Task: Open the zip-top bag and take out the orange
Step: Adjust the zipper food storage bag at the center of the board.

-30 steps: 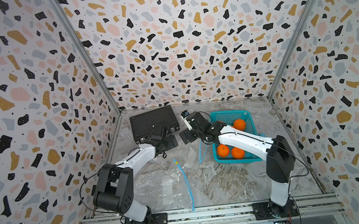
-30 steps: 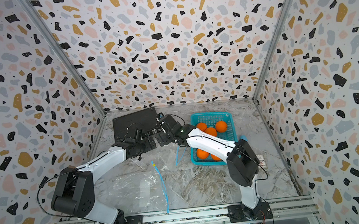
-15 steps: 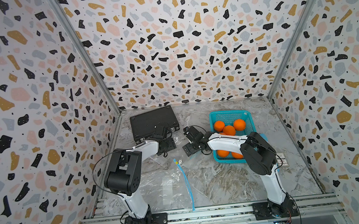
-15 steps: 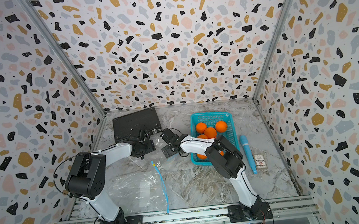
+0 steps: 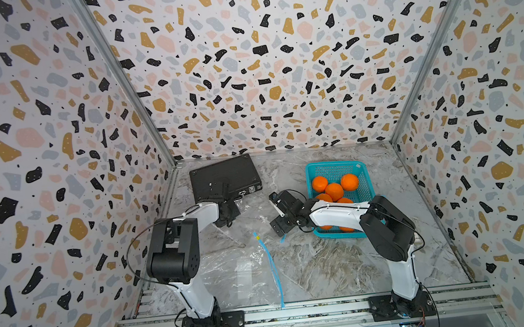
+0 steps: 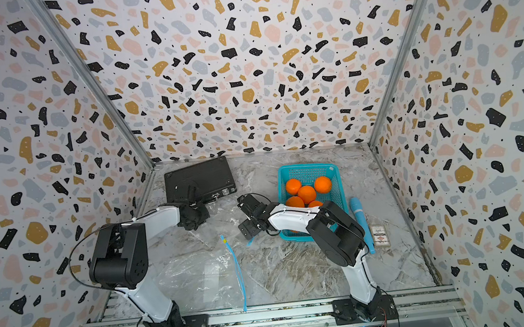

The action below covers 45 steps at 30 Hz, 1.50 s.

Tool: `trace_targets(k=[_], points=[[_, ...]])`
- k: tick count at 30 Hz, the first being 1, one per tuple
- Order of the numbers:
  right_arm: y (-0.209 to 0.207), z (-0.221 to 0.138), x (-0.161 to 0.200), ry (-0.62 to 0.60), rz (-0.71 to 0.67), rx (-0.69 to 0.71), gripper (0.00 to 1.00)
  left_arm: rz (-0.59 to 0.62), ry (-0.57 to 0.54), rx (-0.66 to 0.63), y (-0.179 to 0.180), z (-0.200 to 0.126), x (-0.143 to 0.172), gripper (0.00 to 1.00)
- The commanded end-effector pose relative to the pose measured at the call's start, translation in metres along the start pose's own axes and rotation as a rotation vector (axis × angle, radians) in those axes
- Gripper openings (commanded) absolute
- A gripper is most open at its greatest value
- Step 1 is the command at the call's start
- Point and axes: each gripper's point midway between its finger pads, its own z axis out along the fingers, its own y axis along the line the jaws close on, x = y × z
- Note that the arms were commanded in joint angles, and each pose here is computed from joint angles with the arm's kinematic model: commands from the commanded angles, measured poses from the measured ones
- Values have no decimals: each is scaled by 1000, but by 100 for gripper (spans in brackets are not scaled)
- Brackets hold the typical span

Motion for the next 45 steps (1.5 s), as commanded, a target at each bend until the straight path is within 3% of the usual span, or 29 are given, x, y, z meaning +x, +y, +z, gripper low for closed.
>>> trace_targets(k=[1,2,4,5,7,11,16,20,23,24,27,29,34,40,45], points=[[-5,4,14,77,-50,27,99,-36,3,-71,27,-10,1,0],[-4,5,13,76,-52,24,99,-51,9,-67,31,-9,1,4],[-5,9,13,65,-58,29,99,-69,36,-51,35,-6,4,26],[-5,10,14,70,-59,30,99,-69,39,-31,32,-5,5,39],[-6,14,19,94,-61,40,99,-72,40,-32,35,-8,10,77],[-19,16,26,112,-41,109,98,-111,-15,-76,49,-25,14,100],[-12,1,8,67,0,66,96,-133,-123,-89,55,-68,3,100],[-4,-27,-23,-44,16,11,96,-103,-189,12,35,-102,-2,100],[1,-44,-46,-116,18,-20,96,-48,-233,221,-8,-117,5,100],[2,-45,-53,-138,18,-27,96,-37,-215,320,-26,-116,9,97],[11,-35,-66,-133,1,-58,97,-25,-134,417,-49,-97,16,90],[16,-20,-71,-108,-10,-63,97,-7,-65,410,-56,-75,23,90],[14,13,-73,-70,-27,-30,98,-11,-13,347,-53,-36,27,92],[7,32,-58,-25,-20,-2,98,-14,7,274,-37,-23,36,93],[-8,41,-32,52,-39,73,98,-62,34,88,11,-11,43,99]])
